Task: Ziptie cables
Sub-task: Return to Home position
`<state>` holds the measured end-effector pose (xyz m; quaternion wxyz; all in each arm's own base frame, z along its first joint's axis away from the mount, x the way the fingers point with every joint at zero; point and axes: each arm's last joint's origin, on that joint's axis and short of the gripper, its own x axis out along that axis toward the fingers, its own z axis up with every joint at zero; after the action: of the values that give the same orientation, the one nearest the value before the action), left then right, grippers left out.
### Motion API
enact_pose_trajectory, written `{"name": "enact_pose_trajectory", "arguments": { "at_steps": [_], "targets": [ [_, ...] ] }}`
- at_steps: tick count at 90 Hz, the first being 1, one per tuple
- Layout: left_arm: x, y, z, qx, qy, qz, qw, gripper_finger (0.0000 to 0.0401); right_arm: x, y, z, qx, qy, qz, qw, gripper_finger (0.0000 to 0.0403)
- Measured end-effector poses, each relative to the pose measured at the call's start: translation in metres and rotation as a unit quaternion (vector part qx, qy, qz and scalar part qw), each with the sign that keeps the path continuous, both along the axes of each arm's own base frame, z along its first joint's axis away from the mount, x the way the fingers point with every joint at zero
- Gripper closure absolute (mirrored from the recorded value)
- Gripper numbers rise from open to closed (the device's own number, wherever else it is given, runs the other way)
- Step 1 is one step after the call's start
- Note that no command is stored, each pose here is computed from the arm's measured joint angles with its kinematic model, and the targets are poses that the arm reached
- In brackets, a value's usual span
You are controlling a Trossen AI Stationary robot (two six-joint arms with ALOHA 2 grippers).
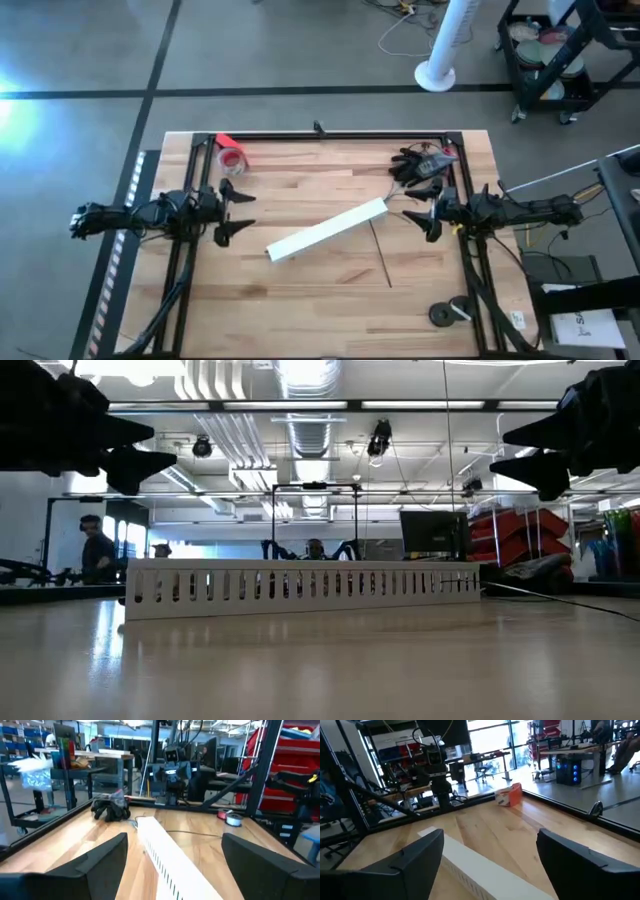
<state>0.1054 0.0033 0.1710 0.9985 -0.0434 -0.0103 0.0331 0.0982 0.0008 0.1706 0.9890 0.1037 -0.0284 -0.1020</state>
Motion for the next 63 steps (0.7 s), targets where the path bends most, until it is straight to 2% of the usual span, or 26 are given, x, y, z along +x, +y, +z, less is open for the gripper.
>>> {"name": "enact_pose_trajectory", "arguments": {
  "at_steps": [63],
  "targets": [
    [0.008, 0.000, -0.012, -0.001, 0.067, 0.000, 0.998, 0.0092, 0.000, 0.000, 0.000, 0.000, 0.000, 0.000, 1.000, 0.0133]
  ]
}}
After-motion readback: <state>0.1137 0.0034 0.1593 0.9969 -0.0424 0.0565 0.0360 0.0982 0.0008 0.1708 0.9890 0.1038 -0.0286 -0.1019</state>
